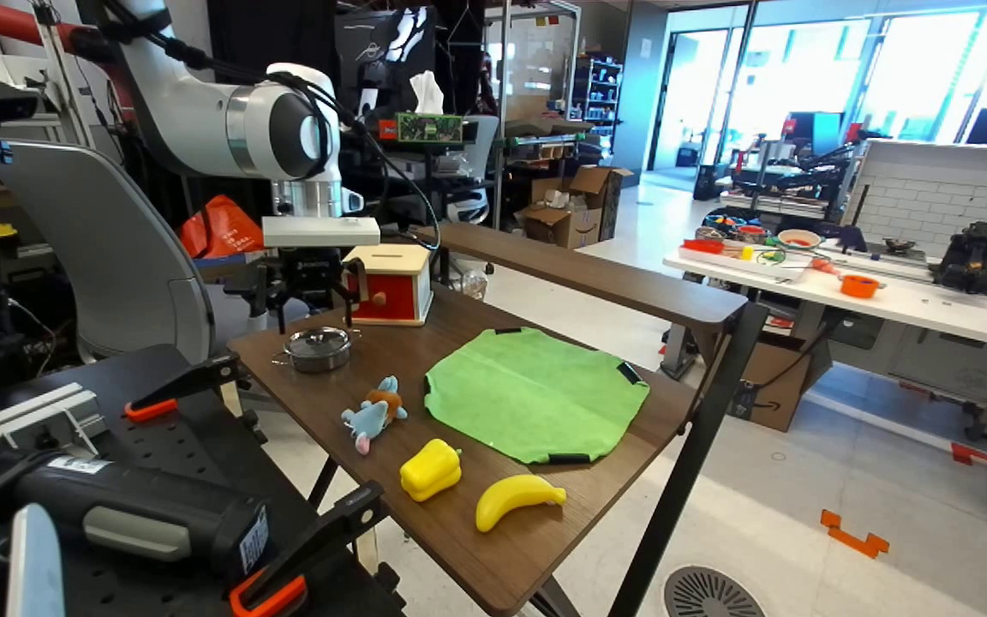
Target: Put the lid of the pot on the table, then put the doll in the pot
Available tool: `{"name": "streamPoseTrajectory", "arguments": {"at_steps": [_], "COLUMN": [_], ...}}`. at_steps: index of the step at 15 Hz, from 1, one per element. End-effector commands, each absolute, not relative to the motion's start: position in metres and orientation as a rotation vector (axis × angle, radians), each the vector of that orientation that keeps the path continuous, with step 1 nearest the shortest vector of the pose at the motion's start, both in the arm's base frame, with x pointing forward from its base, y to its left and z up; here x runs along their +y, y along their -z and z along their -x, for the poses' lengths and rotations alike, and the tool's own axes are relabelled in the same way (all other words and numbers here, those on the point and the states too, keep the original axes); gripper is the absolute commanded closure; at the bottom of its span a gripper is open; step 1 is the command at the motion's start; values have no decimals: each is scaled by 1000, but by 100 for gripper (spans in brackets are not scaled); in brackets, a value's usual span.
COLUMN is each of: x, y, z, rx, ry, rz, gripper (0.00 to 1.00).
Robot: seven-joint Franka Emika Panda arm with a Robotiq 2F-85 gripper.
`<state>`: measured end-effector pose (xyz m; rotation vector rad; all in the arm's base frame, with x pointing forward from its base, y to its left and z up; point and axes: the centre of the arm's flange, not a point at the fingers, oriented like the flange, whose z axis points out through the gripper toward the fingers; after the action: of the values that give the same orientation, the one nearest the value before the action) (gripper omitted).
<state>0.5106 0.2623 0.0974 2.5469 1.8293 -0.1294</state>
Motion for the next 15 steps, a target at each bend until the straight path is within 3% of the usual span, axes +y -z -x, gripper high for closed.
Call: {"name": "streamPoseTrajectory", "arguments": {"at_steps": [1, 4, 5, 6, 8, 9, 10, 11, 13, 15], "x": [275, 280, 281, 283, 285, 287, 289, 290, 293, 294], "y": [-89, -84, -82, -81, -79, -77, -76, -75, -75, -75], "z": [-522, -524, -525, -526, -530, -532, -534, -536, -541, -545], "rx": [1888, 1913, 1919, 1923, 1935, 1940, 1947, 1955, 1971, 1985], "ry": [134, 148, 148, 149, 162, 174, 190, 202, 225, 239], "rz": [-2500, -2488, -2485, -2479, -2473, -2467, -2461, -2456, -2440, -2432], "gripper": [0, 0, 5, 26, 31, 40, 31, 32, 58, 73]}}
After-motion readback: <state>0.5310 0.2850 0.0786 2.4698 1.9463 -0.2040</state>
